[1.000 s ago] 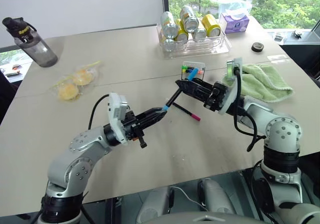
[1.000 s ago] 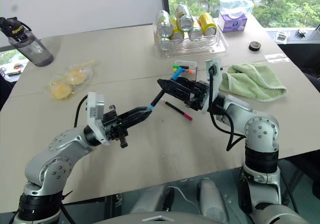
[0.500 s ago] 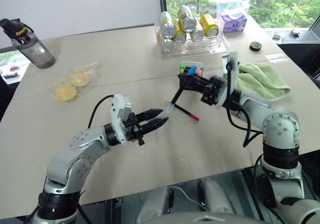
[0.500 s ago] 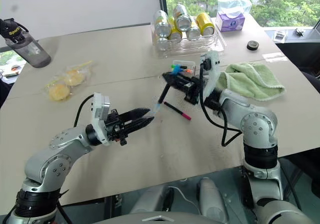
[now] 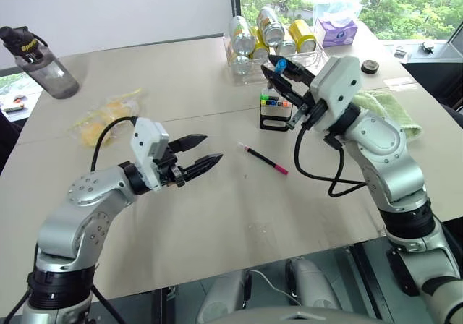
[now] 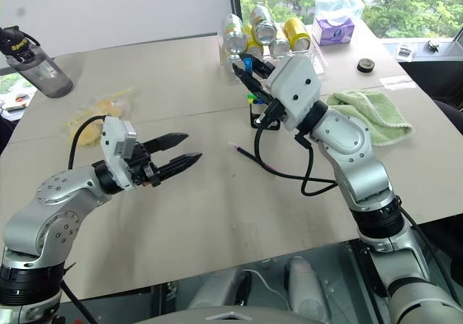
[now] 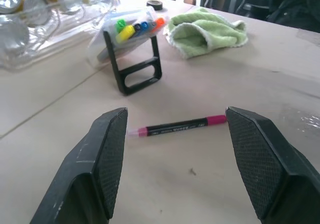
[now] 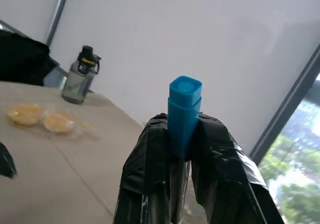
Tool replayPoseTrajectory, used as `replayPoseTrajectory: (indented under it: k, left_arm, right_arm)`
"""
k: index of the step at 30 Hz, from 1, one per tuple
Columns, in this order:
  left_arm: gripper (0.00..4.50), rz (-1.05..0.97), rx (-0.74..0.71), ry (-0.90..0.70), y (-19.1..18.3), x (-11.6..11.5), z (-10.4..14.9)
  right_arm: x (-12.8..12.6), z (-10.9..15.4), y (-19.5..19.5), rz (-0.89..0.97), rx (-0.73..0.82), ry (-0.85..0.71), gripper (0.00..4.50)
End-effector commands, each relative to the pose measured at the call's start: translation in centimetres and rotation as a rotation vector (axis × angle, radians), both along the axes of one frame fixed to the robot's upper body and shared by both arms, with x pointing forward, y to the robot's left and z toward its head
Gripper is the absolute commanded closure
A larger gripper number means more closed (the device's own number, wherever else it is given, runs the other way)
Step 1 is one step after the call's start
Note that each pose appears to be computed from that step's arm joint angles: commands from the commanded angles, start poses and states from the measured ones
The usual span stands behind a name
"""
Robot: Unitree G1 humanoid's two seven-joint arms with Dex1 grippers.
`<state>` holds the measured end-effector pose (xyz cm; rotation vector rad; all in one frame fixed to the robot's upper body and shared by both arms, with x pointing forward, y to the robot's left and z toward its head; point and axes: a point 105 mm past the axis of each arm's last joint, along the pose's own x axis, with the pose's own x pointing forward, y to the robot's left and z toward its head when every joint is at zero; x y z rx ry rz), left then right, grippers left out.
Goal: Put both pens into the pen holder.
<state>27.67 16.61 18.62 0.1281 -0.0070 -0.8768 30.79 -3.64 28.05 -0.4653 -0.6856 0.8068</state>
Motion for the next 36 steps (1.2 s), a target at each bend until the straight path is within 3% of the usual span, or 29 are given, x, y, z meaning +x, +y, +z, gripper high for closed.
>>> replayPoseTrajectory:
  k: [1,7,16,17,24,32,36]
  left_arm:
    - [1.31,0.016,0.020,-0.073,-0.4,-0.1,1.8]
    - [1.31,0.086,0.168,-0.031,0.4,0.3,0.8]
    - [1.31,0.105,0.128,-0.043,0.0,0.4,2.0]
    - [1.23,0.105,0.119,-0.048,0.0,0.4,2.2]
    - [1.23,0.096,0.088,-0.064,-0.6,0.3,2.7]
    - [1.23,0.105,0.091,-0.051,-0.5,0.3,2.3]
    - [1.23,0.105,0.101,-0.035,-0.1,0.1,1.6]
  right_arm:
    - [0.2,-0.5,0.6,-0.023,-0.044,-0.100,4.36]
    - [1.2,-1.5,0.3,-0.042,-0.065,-0.109,4.36]
    - [2.4,-2.2,0.1,-0.061,-0.036,-0.058,4.36]
    - [2.6,-2.1,0.0,-0.065,-0.031,-0.053,3.36]
    - [3.8,-1.8,-0.2,-0.098,-0.014,-0.049,0.07]
    - [3.3,-0.9,-0.2,-0.069,0.048,-0.049,0.03]
    - [2.5,-3.1,0.7,0.050,0.019,0.160,0.03]
